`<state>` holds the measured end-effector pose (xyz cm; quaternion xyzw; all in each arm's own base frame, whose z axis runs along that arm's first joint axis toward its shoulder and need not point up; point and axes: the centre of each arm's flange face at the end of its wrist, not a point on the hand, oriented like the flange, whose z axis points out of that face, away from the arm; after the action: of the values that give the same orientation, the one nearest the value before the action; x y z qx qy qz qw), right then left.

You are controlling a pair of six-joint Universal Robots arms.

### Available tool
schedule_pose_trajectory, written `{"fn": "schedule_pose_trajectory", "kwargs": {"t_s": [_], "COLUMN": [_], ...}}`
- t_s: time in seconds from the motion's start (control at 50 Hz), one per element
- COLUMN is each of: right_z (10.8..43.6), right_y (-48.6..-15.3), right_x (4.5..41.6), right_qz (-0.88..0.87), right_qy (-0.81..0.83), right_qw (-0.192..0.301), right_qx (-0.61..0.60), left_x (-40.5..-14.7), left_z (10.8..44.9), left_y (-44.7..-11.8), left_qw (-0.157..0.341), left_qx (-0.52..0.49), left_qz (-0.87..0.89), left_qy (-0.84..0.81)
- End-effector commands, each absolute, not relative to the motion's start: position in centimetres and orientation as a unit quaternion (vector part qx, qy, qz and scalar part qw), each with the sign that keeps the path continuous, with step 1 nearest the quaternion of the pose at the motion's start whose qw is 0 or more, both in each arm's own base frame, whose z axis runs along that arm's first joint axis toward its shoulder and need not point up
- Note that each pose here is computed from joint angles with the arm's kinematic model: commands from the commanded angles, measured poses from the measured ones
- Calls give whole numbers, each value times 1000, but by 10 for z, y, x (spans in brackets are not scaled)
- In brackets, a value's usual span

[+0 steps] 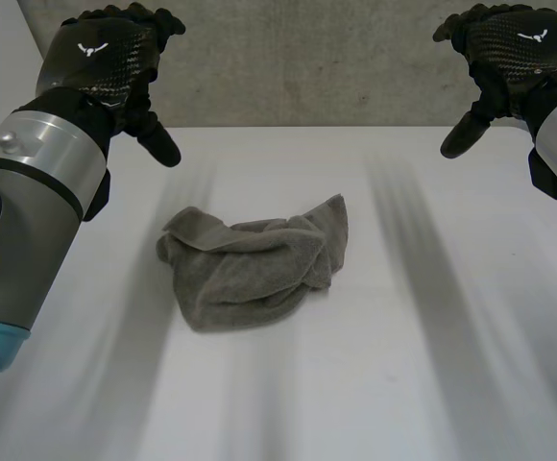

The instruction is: Fold the towel.

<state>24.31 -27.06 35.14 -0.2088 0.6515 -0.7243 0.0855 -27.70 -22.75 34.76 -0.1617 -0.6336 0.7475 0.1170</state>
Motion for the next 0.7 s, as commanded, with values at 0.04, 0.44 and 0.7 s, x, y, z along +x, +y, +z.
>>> {"fn": "schedule_pose_trajectory", "kwargs": {"t_s": [0.04,0.44,0.7], "right_z": [349,346,292], "right_y": [-272,-275,-282], "right_x": [243,245,267], "right_qz": [-721,-722,-642], "right_qy": [655,648,685], "right_qw": [87,82,129], "right_qx": [-209,-229,-320], "left_x": [-275,-270,-277], "left_z": [345,342,285], "left_y": [-229,-237,-261], "left_qw": [111,101,91], "left_qx": [-163,-161,-198], "left_qz": [743,740,684], "left_qy": [-639,-645,-696]}}
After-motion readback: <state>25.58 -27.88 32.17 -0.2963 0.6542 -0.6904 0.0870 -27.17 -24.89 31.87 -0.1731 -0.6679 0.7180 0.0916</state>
